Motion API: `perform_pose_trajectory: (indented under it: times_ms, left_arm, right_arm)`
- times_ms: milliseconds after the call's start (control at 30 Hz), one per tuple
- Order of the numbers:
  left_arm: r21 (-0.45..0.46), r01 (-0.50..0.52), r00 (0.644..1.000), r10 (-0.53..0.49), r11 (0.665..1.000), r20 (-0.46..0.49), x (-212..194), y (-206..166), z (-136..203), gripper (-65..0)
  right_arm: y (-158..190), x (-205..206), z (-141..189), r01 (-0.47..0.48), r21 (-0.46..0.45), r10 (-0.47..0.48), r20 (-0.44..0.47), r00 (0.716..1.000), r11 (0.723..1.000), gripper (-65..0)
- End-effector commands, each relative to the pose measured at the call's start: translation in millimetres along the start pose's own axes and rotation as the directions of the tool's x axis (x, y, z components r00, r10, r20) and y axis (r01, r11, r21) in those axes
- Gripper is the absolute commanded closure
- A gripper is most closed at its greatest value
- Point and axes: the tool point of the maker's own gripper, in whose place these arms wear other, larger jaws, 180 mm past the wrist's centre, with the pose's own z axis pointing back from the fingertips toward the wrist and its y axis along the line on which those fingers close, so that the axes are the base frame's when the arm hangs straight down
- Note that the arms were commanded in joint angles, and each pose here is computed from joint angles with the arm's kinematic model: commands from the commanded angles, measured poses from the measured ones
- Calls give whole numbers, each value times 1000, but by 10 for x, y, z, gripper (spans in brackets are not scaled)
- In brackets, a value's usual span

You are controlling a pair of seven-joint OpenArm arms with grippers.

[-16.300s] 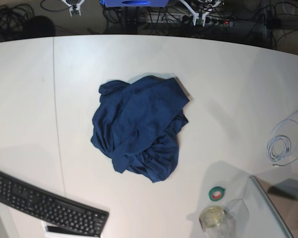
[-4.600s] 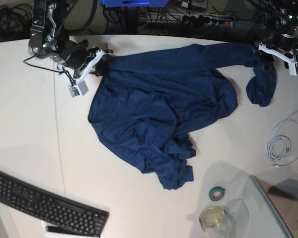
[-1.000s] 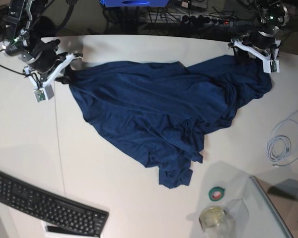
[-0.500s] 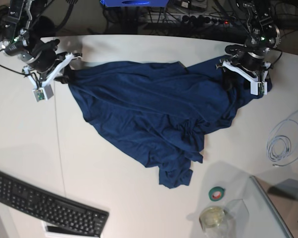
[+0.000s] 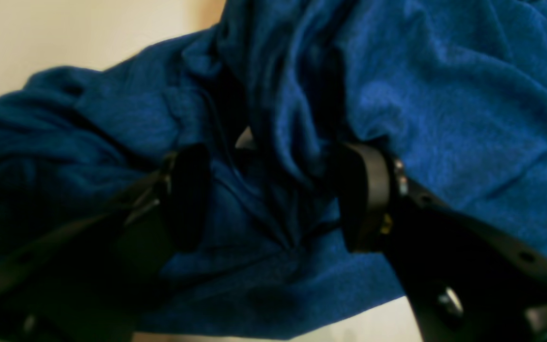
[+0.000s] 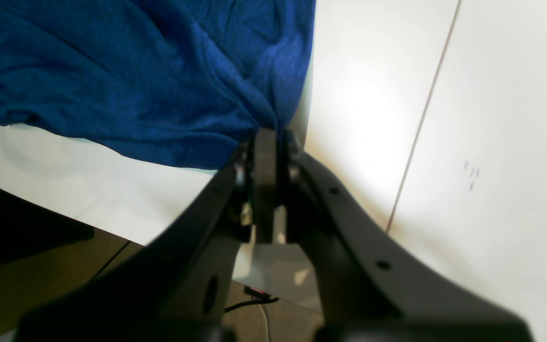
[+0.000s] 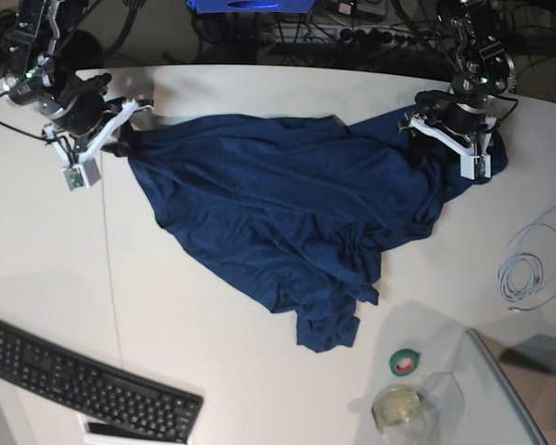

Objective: Layout the t-shirt on the table in an organized manner, then fold the t-shirt properly
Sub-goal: 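Pull the held t-shirt edges apart with both grippers to stretch it, then lift the t-shirt with both grippers and swing it over the table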

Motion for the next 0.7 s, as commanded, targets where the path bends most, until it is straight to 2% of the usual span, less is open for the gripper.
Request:
perform_pose_trajectory:
  times_ms: [0,100,133,300,400,500,533,667]
  left_arm:
    - [0,4,1000,-4,1000,31,87,20,7,-304]
    - [6,8,999,-8,1000,41,119,35,30,-25]
    - [10,12,999,-12,1000,49,154,50,47,0]
    - [40,96,988,-100,995,121,451,113,281,0]
    - [61,155,967,-164,986,193,740,85,475,0]
    - [123,172,944,-199,977,262,1019,193,689,0]
    - [142,178,940,-211,974,269,1089,224,748,0]
    - [210,179,954,-222,961,202,1156,417,896,0]
  right_arm:
    - [2,131,25,-6,5,6,47,999,1000,-3]
    - [1,153,22,-7,5,7,51,999,1000,-3]
    - [1,153,22,-7,5,7,51,999,1000,-3]
    - [-148,156,78,16,-33,-14,61,998,999,-3]
    - [-297,206,129,37,-71,-31,77,997,997,-3]
    - [-364,221,163,46,-89,-38,86,996,995,-3]
    - [-363,216,170,45,-90,-37,85,996,995,-3]
    - [-347,124,189,46,-89,-40,67,997,995,-3]
